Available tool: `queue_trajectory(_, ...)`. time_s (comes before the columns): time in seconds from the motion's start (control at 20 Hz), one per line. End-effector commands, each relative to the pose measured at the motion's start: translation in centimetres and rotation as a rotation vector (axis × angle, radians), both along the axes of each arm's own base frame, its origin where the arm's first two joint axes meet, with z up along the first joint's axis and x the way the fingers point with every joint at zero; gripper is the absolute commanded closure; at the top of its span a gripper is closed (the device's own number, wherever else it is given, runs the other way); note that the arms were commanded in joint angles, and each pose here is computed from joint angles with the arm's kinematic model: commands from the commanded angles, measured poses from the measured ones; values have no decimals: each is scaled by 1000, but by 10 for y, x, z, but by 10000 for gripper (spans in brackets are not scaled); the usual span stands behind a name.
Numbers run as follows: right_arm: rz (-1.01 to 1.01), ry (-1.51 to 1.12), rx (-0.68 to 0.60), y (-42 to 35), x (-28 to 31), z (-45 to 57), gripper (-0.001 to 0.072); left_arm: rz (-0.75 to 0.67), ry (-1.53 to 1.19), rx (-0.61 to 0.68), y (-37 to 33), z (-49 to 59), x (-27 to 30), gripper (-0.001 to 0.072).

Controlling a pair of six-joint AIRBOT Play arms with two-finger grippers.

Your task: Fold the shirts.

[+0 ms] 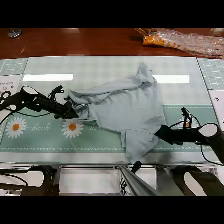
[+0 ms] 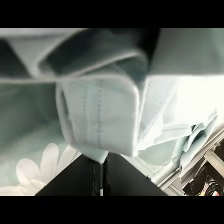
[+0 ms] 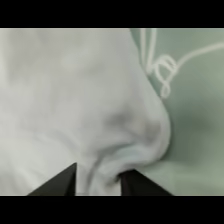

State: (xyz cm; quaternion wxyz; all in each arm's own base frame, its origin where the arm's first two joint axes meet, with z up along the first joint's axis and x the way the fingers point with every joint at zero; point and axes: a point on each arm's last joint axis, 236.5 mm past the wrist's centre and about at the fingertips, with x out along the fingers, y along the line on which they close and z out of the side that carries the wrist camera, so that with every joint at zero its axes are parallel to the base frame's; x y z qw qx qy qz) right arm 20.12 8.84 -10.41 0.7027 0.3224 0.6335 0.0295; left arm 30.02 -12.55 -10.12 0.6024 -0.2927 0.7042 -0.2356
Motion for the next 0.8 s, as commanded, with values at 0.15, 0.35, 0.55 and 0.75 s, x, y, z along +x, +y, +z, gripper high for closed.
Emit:
queue_trajectory(0.15, -73, -170, -17, 7, 49, 21, 684, -16, -100, 0, 2, 26, 31, 687)
queue_trajectory(0.35, 61, -473, -42, 12, 122, 133, 684, -5, -425, -16, 1, 135, 96, 688)
queue_trajectory(0.55, 85, -974, -100, 10, 180, 349, 685, 6, -1002, -15, -6, 355, 119, 688)
queue_trajectory(0.75, 52, -1421, -257, -8, 146, 549, 685, 143, -1645, 44, 0, 585, 47, 687)
